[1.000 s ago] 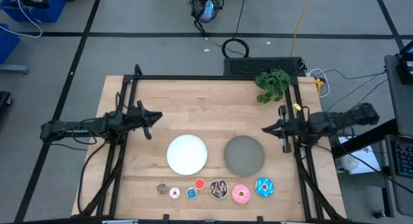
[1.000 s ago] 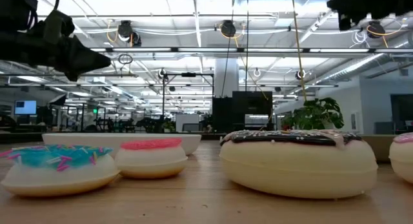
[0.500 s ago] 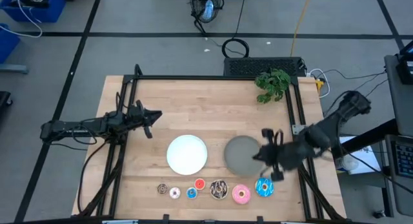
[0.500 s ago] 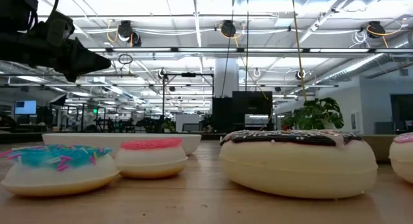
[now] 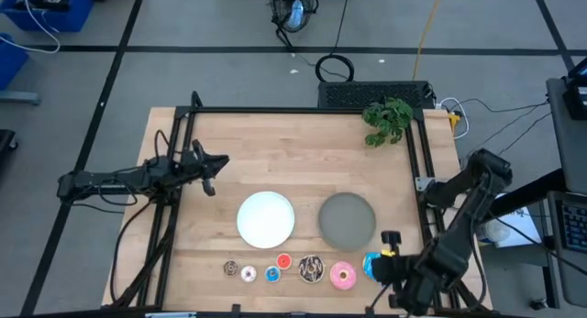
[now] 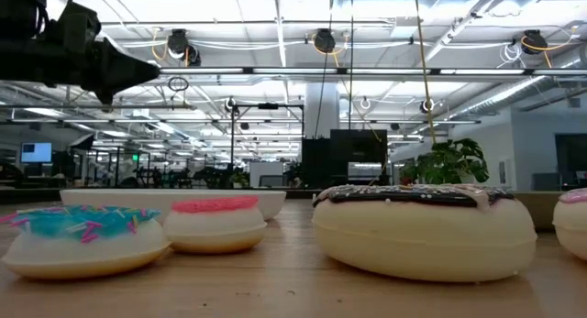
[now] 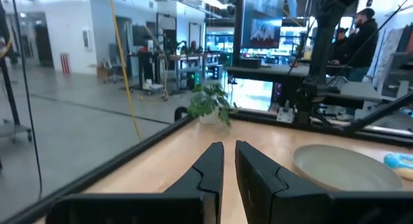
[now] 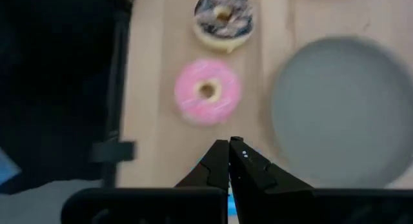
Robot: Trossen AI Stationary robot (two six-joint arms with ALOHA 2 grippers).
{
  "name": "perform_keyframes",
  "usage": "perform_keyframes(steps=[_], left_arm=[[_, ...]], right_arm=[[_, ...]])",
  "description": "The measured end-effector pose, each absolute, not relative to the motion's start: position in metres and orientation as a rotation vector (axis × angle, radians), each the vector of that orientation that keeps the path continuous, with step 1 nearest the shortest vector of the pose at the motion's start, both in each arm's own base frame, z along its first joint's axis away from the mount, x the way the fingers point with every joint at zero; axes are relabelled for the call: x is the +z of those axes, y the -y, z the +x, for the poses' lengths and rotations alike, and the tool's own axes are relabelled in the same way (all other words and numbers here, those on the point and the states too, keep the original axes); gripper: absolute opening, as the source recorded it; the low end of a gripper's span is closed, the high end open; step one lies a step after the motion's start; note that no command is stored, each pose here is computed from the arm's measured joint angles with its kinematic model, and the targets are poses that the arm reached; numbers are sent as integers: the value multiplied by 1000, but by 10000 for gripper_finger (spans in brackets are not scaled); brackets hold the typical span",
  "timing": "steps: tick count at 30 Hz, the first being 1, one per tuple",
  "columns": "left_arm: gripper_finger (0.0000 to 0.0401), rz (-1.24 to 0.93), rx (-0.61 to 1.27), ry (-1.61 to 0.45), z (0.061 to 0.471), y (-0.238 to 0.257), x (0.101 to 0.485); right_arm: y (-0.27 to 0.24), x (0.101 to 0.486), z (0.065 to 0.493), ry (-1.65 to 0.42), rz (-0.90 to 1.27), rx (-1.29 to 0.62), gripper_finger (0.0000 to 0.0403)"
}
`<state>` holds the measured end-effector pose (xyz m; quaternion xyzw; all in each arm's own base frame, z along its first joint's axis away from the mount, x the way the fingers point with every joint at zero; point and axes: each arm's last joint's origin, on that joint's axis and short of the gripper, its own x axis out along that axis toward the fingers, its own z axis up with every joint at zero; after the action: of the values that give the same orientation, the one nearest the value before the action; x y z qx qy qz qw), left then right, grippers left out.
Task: Pick & Place donuts
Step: Put the large blue donut on the brown plate
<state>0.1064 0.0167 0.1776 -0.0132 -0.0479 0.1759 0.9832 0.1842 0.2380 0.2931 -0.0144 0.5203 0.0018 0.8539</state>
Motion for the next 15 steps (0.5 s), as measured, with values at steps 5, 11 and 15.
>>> perform_keyframes(steps=[5, 11, 15], left_arm=[[44, 53, 359, 89, 106, -17, 178], [44, 72, 362, 108, 106, -17, 180], [44, 62, 362, 130, 106, -17, 182]], right_arm=[[-240, 282, 183, -1146, 1, -100, 0], [-237, 280, 189, -1149, 61, -161, 5], [-236, 279, 189, -1183, 79, -148, 17]])
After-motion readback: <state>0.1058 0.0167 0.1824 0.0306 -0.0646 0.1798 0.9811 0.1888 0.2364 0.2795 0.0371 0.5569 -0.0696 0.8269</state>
